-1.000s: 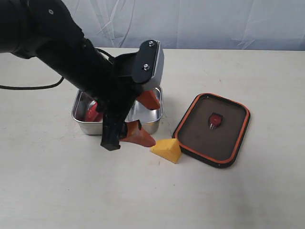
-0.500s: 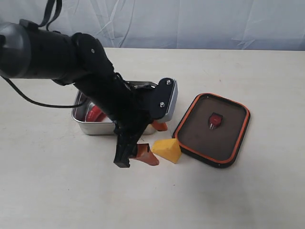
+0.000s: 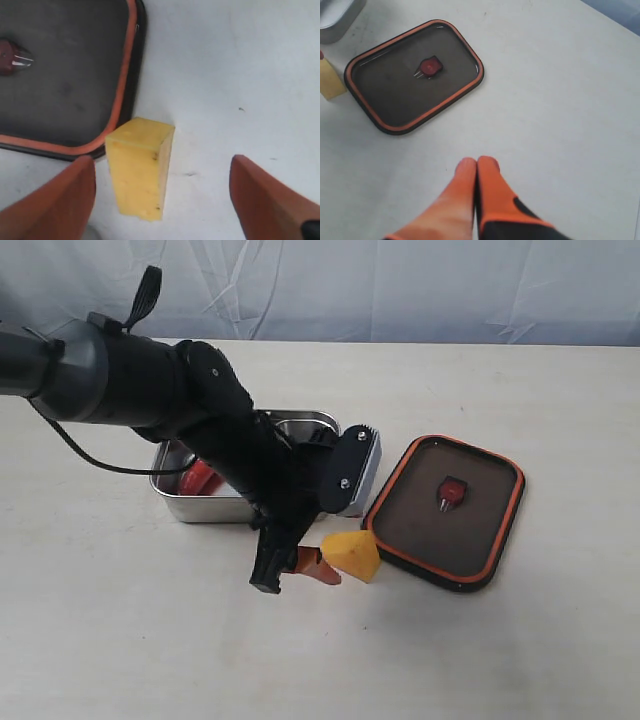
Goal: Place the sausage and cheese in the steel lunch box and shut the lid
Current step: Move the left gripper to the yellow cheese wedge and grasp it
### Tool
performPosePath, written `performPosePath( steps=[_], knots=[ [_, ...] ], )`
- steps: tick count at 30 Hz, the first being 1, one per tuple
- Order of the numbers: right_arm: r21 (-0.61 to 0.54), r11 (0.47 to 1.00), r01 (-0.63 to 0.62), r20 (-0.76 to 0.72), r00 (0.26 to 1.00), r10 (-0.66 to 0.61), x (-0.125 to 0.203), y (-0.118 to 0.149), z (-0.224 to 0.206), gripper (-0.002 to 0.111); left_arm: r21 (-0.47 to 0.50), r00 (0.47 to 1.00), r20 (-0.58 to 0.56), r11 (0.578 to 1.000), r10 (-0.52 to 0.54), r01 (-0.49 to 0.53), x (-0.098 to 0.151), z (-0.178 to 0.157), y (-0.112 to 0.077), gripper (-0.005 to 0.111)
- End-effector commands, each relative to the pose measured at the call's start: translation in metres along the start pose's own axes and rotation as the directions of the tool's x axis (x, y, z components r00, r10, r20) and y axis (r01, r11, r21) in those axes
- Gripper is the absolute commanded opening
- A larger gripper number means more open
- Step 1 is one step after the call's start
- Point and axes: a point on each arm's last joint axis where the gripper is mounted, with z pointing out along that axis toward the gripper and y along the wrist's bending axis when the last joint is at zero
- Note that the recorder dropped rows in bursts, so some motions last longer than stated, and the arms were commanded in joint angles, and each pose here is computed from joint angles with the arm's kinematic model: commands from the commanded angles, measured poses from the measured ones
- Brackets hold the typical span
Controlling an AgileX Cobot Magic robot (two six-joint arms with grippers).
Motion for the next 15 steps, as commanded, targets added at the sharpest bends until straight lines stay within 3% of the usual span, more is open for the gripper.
performPosePath(
  steps=[1, 8, 15],
  knots=[
    [0.012, 1.0, -0.009, 0.003, 1.0, 0.009, 0.001, -0.002, -0.002, 0.0, -0.036, 0.998, 0.002, 0.997, 0.061, -0.061, -0.009, 0.005, -0.001, 0.07],
    [0.012, 1.0, -0.02, 0.004, 1.0, 0.02, 0.001, -0.002, -0.002, 0.0, -0.073, 0.987, -0.046, 0.985, 0.151, -0.154, -0.02, 0.012, -0.003, 0.07],
    [0.006, 1.0, -0.027, 0.004, 1.0, 0.027, 0.001, -0.001, -0.002, 0.0, -0.049, 0.987, -0.06, 0.987, 0.148, -0.151, -0.014, 0.021, -0.005, 0.07]
  ],
)
